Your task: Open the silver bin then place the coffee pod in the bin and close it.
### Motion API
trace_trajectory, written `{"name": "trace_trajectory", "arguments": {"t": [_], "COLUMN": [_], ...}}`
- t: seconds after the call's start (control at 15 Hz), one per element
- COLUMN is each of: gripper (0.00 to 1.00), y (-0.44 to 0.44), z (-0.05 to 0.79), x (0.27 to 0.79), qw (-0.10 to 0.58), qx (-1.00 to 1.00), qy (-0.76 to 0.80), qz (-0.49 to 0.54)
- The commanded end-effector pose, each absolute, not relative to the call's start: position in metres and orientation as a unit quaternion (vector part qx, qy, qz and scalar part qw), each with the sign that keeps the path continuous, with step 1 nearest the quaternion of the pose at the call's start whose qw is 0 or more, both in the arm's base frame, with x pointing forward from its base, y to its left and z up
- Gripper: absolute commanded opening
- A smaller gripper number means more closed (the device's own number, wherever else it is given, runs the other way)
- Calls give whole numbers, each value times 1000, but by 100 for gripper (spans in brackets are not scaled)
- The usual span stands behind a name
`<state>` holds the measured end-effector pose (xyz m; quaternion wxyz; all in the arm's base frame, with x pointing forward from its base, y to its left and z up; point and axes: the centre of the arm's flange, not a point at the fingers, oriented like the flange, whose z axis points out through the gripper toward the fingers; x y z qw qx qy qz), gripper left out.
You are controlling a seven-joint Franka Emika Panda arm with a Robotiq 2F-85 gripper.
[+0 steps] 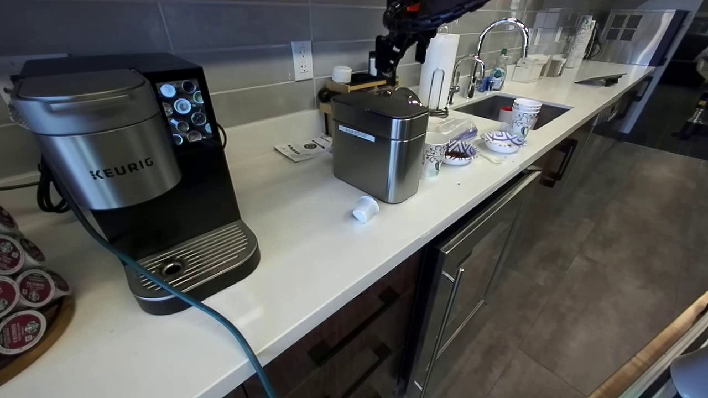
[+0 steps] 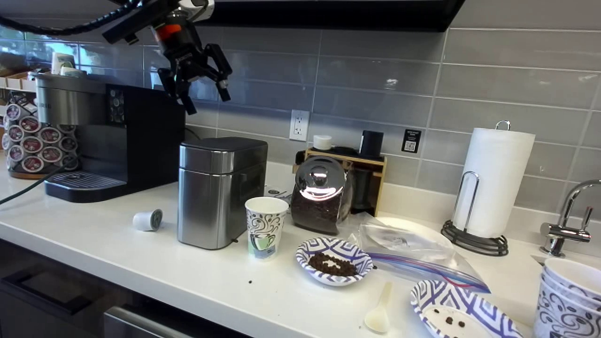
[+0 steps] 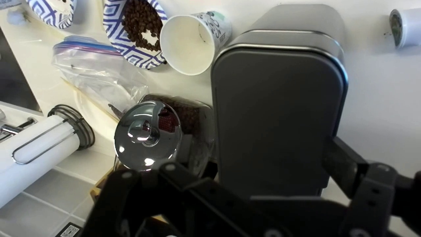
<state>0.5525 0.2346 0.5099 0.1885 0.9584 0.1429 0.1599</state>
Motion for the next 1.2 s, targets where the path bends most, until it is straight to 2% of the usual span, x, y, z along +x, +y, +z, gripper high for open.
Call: {"name": "trace_trajectory", "arguments": {"t": [0.0,0.53,1.13], "gripper": [100,100,100], "y": [258,313,327], "z": [503,480,453], "x": [579,598,612], "qw": [214,213,269], "qx": [951,945,927], "qy": [140,168,189], "qz": [175,181,180]}}
